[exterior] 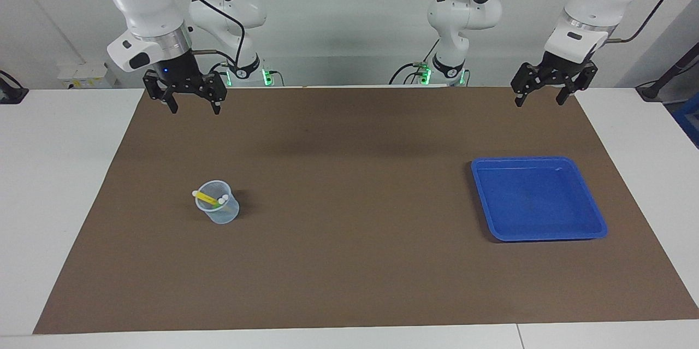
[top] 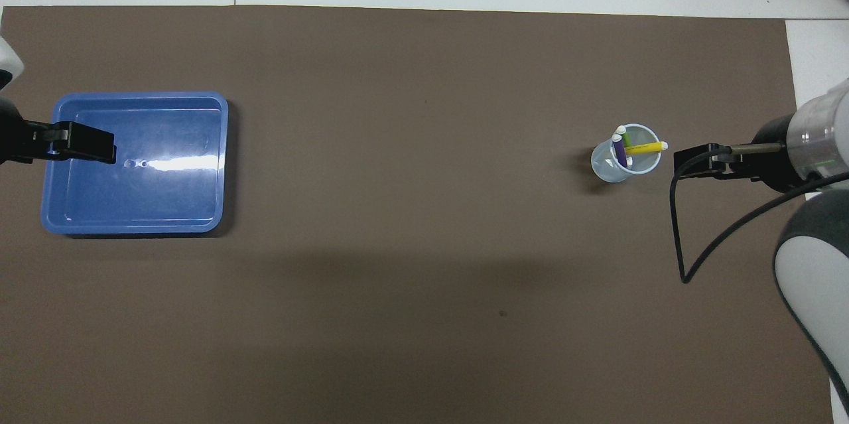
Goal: Transfer and insert pens with both arms
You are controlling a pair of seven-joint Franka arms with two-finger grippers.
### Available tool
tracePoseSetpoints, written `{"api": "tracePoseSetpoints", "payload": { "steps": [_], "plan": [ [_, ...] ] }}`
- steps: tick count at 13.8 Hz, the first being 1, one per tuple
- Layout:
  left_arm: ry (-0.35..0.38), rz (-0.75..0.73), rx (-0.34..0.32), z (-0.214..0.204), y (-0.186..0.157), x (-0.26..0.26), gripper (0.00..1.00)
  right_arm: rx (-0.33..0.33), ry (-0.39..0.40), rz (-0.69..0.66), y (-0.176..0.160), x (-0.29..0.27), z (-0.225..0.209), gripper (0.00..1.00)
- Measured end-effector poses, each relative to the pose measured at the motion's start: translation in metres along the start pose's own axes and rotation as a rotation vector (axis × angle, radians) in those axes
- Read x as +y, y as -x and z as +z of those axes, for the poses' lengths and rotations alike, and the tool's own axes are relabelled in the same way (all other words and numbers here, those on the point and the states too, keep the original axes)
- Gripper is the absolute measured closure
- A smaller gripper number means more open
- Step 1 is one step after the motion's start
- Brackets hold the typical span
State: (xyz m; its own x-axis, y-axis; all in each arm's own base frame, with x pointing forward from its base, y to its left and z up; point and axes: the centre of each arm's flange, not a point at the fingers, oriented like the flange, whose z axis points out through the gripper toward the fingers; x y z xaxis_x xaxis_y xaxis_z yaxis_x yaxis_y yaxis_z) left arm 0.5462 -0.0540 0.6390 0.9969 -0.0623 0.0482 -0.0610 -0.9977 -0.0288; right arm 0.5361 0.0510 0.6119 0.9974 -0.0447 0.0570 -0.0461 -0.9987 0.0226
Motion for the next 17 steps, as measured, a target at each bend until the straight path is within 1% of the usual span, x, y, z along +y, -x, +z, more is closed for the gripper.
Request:
{"api": "tracePoseSetpoints", "payload": {
  "steps": [7,17],
  "plan": [
    [0.0,0.0,0.0,0.0,0.0,0.0,0.0,0.05,-0.004,0.001,0.013,0.002,-0.028,0.0],
    [0.0,0.0,0.0,0.0,0.0,0.0,0.0,0.068,-0.005,0.002,0.018,0.002,-0.037,0.0]
  ]
}}
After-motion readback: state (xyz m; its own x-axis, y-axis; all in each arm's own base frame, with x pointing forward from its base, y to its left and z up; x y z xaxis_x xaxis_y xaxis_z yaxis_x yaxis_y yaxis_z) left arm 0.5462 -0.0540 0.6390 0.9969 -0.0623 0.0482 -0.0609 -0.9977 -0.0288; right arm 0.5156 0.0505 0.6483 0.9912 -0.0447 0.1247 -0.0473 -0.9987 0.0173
